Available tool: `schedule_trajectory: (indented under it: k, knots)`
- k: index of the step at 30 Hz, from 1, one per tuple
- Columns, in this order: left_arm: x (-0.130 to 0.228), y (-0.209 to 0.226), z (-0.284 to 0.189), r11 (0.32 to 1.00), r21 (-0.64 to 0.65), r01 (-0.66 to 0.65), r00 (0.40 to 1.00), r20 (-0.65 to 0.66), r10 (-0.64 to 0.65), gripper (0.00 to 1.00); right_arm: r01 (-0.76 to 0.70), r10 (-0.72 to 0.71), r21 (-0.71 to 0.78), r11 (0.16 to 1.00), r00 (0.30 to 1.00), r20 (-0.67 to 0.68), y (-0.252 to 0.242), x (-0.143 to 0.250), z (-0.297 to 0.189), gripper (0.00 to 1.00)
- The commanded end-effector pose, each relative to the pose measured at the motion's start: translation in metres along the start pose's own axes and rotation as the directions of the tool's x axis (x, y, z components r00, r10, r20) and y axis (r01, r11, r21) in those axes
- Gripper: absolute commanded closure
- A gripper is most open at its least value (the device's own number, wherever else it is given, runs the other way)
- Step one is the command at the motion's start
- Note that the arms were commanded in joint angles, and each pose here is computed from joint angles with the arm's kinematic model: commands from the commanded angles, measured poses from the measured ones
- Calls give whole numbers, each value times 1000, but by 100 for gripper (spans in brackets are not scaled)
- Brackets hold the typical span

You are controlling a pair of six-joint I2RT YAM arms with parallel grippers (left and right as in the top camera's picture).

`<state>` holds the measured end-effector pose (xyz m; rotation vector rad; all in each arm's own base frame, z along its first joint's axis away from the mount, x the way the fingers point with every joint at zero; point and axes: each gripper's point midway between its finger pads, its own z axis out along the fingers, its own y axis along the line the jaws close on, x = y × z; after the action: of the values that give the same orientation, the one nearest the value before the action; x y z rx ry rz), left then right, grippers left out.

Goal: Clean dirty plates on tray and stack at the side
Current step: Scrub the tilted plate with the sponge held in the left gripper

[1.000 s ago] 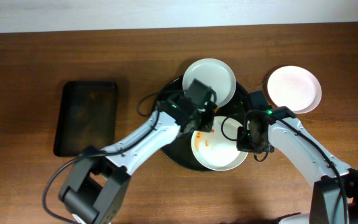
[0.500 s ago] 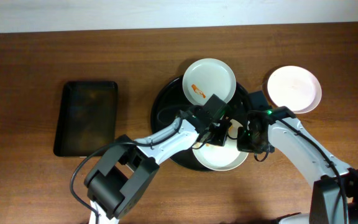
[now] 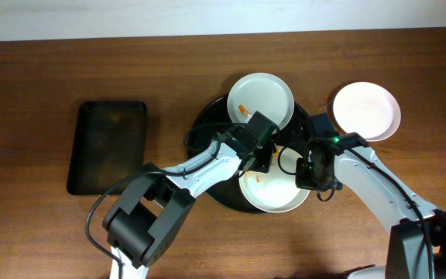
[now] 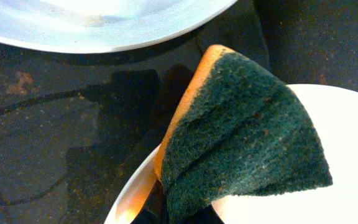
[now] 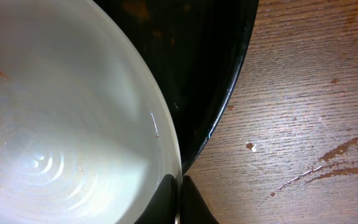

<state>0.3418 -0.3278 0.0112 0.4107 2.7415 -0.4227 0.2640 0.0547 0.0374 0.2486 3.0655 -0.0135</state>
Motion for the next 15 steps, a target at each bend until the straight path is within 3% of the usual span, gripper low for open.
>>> schedule_trajectory:
  k: [1,5,10,15]
  knots:
    - [-20,-2,-16,999,-19,-42,997,61,43,100,13,-13,8,1000,1000,6,-2,1,-2,96]
    - [-36,-12,-62,1000,9,-27,992,127,26,100,13,-13,8,1000,1000,5,-2,1,-2,96]
    - [5,-14,-64,999,51,-5,999,-41,7,100,13,-13,8,1000,1000,5,-2,1,-2,96]
    - [34,-16,-48,998,61,-21,995,-91,26,100,13,-13,8,1000,1000,5,-2,1,-2,96]
